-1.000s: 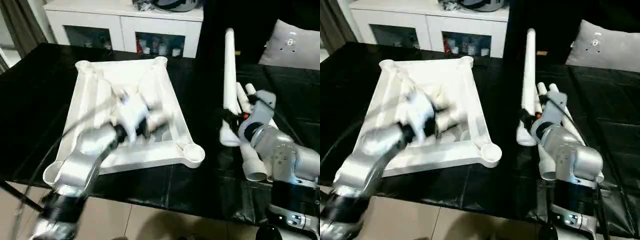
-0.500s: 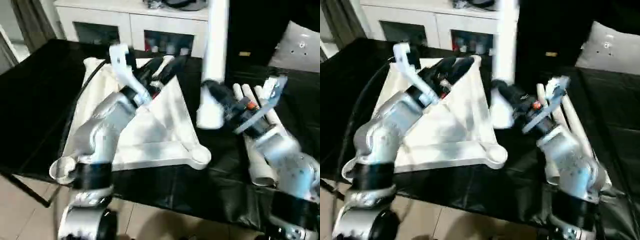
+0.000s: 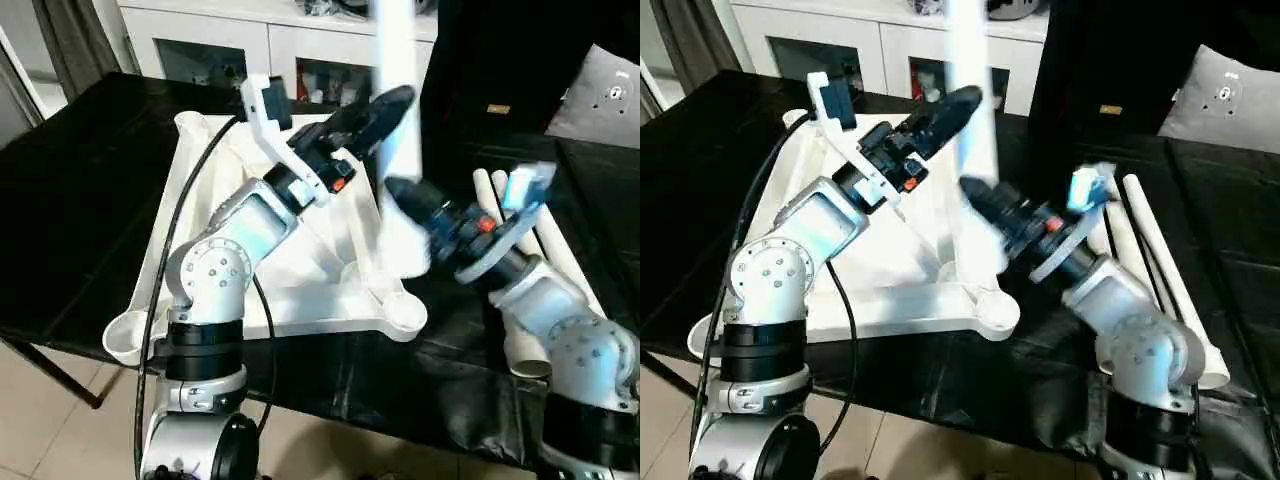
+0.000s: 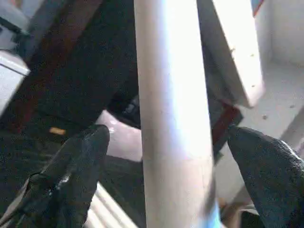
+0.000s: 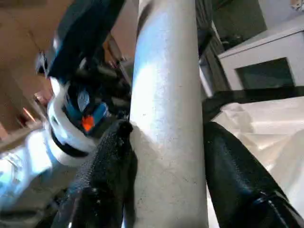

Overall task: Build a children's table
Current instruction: Pick table leg

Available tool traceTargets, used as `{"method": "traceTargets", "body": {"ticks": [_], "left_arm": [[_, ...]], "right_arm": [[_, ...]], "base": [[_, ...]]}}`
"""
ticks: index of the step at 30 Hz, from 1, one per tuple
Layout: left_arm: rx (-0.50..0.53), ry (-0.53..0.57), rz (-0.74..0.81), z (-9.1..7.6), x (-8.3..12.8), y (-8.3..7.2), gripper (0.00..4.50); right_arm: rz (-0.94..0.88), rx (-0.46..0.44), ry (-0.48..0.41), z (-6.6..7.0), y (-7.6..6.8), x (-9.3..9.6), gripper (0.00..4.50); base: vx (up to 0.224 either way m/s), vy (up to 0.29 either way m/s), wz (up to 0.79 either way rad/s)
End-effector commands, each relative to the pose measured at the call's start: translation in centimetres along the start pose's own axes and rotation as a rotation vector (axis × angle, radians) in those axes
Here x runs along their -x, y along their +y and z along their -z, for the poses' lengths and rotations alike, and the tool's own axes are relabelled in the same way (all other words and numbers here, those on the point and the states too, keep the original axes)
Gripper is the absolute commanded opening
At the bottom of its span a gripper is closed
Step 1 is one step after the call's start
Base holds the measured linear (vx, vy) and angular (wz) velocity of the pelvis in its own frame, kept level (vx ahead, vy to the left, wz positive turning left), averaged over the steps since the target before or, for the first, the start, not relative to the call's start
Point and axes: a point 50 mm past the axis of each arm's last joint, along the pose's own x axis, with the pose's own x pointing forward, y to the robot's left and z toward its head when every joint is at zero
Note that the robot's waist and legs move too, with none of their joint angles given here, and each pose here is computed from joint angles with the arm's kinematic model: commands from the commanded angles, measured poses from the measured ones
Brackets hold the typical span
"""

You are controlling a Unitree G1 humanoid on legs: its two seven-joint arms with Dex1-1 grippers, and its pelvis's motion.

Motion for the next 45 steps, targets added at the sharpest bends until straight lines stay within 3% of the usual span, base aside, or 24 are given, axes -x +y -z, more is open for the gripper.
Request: {"method": "traceTargets", "body": {"ticks": [1,5,8,11,35,45], "left_arm": [[-0.062,0.028,-0.047,0.4,-0.2,0.1,4.50],[-0.116,0.017,-0.154,0.8,-0.5,0.8,4.50],[-0.093,-0.078,-0.240,0.3,-0.9,0.9,4.16],[-0.103,-0.104,-0.220,0.3,-1.1,0.3,4.11],[-0.002,-0.119,-0.155,0.8,-1.4,-0.5,1.97],[0.004,-0.109,-0.175,0.9,-1.4,-0.1,1.82]], "right_arm": [[-0.010,0.086,-0.008,-0.4,0.7,-0.6,1.88],[0.036,0.159,0.004,-0.1,0.5,-1.4,1.88],[0.106,0.280,0.006,0.2,0.0,-2.2,1.88],[0.128,0.328,0.012,0.4,-0.2,-2.5,1.88],[0.117,0.396,0.021,1.3,-0.3,-3.1,1.88],[0.122,0.410,0.023,1.3,-0.4,-3.2,1.88]], "base": [[0.000,0.000,0.00],[0.000,0.000,0.00],[0.000,0.000,0.00],[0.000,0.000,0.00],[0.000,0.000,0.00],[0.000,0.000,0.00]]}}
